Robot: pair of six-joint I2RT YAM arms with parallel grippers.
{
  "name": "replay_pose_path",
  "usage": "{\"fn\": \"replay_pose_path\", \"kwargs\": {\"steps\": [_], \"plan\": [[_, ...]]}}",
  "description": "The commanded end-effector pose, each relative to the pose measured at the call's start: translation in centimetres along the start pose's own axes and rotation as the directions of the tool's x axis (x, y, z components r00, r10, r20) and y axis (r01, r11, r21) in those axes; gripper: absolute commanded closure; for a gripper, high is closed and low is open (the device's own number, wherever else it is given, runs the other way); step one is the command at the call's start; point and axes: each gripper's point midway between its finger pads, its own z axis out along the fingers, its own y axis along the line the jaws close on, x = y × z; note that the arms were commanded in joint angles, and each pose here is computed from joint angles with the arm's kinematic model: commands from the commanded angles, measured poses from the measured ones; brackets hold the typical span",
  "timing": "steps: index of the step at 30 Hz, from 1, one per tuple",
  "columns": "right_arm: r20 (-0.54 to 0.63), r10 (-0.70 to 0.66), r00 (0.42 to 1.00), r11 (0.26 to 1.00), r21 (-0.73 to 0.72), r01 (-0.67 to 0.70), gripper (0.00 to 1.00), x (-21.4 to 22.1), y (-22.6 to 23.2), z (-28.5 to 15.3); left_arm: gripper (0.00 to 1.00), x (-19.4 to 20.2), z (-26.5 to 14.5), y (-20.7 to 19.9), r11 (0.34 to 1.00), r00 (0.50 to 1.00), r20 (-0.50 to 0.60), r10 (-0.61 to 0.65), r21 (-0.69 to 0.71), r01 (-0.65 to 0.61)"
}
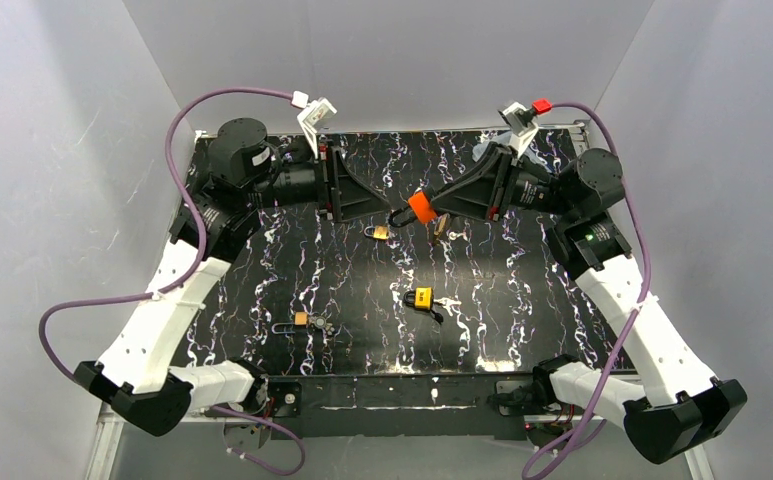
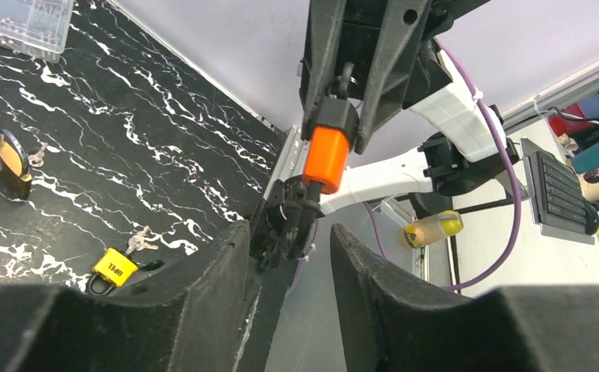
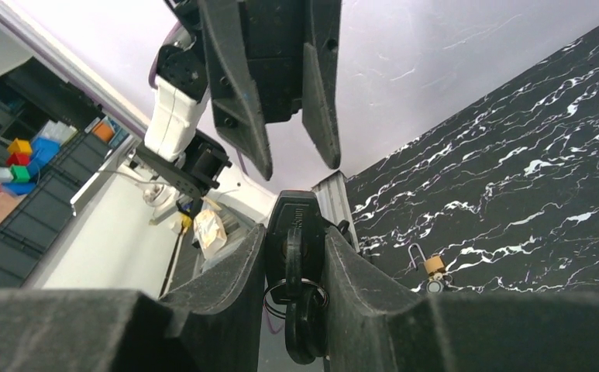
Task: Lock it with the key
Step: Lock the lock.
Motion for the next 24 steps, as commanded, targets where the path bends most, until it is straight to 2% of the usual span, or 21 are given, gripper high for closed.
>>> {"fn": "replay_pose_path", "kwargs": {"steps": [1,9,19,24], "plan": [[0.129,-0.054,0.99,0.999,-0.002,0.055,0.99,-2.5,1.8,-0.1,0.57,-0.2,-1.4,-2.6,0.994,0.996,0.027,0.082,0.07,-0.084],[0.27,0.037,0.962,0.998,-0.064,-0.021,0.99,-5.0,2.9,0.4,0.6,-0.8,-1.2,-2.3,0.992,0.992,0.064,0.108,0.053,-0.111],[0.273,0.061,0.96,0.994,-0.103,-0.034,0.99,-5.3,3.9,1.5,0.64,-1.6,-1.1,-1.0,0.991,0.985,0.112,0.134,-0.02,-0.133],[0.279,0.067,0.958,0.994,-0.097,-0.042,0.99,-5.2,3.5,1.7,0.78,-1.7,-1.2,-1.2,0.991,0.984,0.116,0.137,-0.017,-0.136]]}}
